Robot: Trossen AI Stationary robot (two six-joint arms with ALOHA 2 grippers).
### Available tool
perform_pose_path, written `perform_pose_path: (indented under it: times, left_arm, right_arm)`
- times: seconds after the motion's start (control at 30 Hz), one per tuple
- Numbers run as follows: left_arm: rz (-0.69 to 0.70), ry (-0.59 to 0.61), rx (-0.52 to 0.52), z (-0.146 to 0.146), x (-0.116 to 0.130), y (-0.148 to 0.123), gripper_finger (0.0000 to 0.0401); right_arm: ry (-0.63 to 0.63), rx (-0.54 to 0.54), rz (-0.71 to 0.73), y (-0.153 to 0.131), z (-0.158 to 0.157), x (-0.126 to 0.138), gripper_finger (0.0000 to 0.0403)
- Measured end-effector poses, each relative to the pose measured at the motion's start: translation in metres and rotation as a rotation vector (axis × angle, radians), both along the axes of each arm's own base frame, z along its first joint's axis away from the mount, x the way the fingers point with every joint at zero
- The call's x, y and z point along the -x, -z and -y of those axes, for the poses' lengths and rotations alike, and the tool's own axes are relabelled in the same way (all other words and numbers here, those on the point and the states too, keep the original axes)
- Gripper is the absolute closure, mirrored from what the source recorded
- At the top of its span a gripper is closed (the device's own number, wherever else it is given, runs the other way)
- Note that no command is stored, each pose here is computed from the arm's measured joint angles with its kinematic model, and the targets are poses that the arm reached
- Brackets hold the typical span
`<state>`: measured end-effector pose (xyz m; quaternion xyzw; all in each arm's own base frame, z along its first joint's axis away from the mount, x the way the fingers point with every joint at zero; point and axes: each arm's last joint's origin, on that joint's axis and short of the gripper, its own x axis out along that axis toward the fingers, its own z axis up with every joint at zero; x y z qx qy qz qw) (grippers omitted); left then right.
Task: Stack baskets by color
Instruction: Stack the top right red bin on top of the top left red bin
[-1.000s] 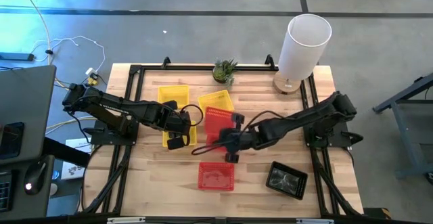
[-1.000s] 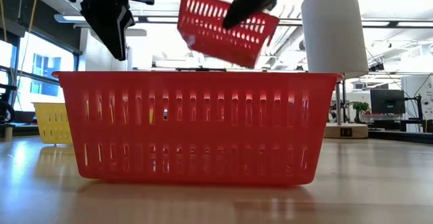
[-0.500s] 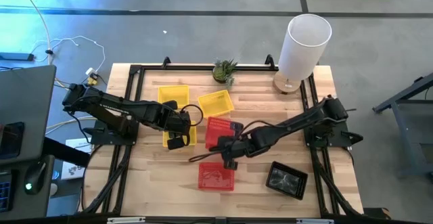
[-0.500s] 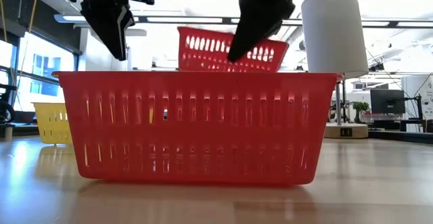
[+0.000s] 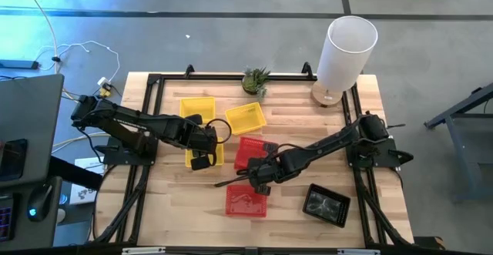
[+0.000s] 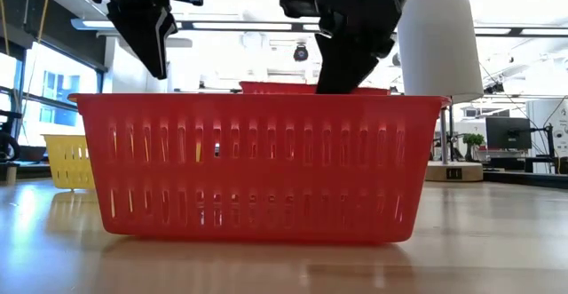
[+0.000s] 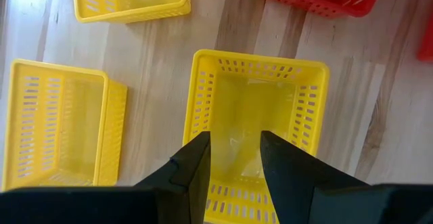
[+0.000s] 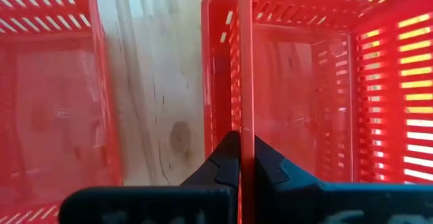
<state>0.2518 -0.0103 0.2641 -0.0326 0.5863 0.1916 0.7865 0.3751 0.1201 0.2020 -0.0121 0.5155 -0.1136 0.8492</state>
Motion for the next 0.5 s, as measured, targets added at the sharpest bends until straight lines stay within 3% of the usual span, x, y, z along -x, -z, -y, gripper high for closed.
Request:
perform_pose_path:
  times: [0.5]
  left_arm:
    - [0.0, 0.0, 0.0, 0.0, 0.0, 0.0, 0.0286]
  right_arm:
    - [-0.001, -0.002, -0.071, 0.0048, 0.0019, 0.0044, 0.0403]
